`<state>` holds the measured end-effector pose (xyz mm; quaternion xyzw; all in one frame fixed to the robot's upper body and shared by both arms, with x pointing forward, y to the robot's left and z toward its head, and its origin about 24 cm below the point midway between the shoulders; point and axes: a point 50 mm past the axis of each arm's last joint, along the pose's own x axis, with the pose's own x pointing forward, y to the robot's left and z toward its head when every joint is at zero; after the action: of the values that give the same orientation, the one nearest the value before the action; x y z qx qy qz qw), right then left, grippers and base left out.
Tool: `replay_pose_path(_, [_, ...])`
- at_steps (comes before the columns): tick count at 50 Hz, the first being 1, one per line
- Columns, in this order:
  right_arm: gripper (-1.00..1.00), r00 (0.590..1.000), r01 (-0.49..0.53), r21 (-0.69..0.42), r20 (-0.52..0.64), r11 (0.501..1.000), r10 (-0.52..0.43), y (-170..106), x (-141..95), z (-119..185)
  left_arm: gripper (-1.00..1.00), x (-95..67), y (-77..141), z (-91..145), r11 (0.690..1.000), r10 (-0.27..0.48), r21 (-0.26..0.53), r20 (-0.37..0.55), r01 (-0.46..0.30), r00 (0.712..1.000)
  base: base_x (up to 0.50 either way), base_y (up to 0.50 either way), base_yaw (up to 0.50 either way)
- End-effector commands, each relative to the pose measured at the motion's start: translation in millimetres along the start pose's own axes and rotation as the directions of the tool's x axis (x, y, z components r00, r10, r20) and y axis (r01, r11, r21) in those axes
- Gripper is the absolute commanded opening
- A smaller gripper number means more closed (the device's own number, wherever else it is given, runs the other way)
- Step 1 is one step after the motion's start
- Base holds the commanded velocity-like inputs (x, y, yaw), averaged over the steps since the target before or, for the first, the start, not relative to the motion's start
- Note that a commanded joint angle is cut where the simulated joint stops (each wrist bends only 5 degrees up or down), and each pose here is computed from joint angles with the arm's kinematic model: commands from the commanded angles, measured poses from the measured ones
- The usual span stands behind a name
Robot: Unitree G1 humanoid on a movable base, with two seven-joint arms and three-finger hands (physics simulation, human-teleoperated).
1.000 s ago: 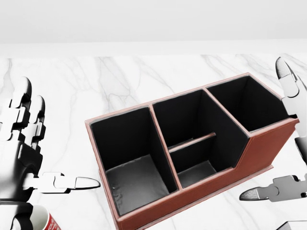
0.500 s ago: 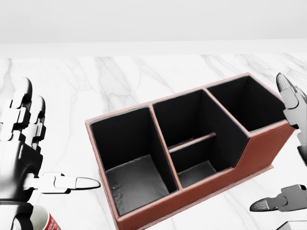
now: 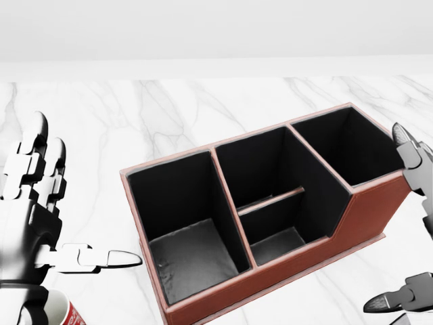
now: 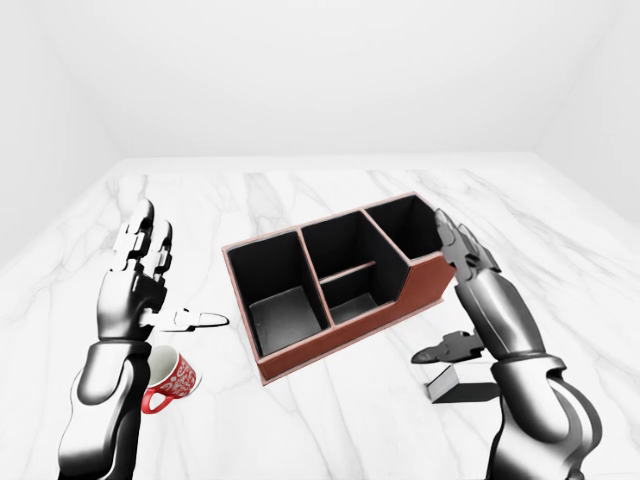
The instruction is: Pick up the book and place it in the back compartment of the caddy.
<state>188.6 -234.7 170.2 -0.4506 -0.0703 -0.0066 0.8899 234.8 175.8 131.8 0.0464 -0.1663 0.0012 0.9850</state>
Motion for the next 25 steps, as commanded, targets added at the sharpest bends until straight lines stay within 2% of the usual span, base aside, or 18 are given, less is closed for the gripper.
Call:
replay_pose_path(1, [1.0,0.999,-0.022,-0.015,-0.039,1.0,0.022,0,-4,-6,1.0,0.3,0,-2,1.0,0.001,0.0,-0.007,-0.001,1.0,0.0,0.0,0.0])
replay_pose_path(25, [1.0,0.987,-0.062,0.006,-0.146,0.998,0.063,8,-11,-25,1.0,-0.6,-1,-2,1.0,-0.001,0.002,-0.009,0.001,1.0,0.0,0.0,0.0])
